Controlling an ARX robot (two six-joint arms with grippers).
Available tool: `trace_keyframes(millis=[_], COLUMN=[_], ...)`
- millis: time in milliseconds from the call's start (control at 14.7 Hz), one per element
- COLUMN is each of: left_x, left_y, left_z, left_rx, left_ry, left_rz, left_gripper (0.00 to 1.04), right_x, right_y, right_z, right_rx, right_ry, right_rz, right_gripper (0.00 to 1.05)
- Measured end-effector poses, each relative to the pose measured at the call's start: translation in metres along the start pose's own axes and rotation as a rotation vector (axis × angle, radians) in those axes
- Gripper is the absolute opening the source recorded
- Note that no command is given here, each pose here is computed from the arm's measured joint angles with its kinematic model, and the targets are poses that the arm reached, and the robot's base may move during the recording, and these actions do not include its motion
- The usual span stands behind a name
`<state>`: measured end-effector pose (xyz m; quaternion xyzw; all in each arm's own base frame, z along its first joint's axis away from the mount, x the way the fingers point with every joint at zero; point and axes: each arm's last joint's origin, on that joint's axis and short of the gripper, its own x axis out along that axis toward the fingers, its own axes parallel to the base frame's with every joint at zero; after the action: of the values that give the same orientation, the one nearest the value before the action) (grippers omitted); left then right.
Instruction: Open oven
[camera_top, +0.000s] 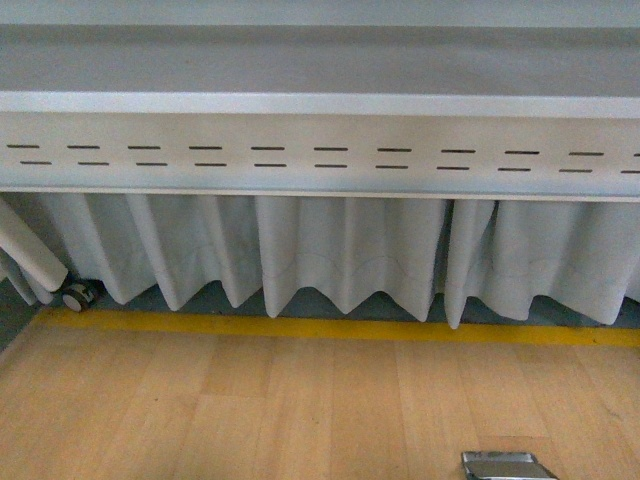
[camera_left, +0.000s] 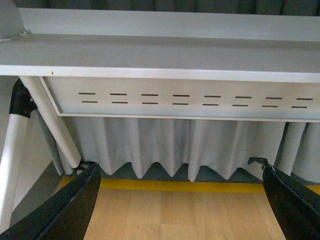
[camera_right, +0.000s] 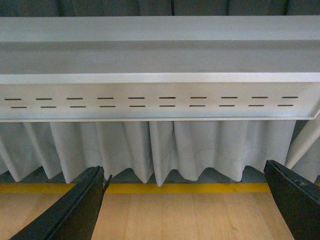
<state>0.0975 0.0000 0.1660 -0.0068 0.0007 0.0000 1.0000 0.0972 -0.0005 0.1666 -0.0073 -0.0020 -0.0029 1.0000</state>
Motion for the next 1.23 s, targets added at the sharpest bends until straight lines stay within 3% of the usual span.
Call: trace_keyframes(millis=[1225], left_x=[0.0], left_y=[0.0], left_z=[0.0], left_rx=[0.0], left_ry=[0.0], left_rz=[0.0], left_gripper=[0.98], right_x=[0.0], right_y=[0.0], right_z=[0.0], right_rx=[0.0], right_ry=[0.0], right_rz=[0.0], right_gripper=[0.98])
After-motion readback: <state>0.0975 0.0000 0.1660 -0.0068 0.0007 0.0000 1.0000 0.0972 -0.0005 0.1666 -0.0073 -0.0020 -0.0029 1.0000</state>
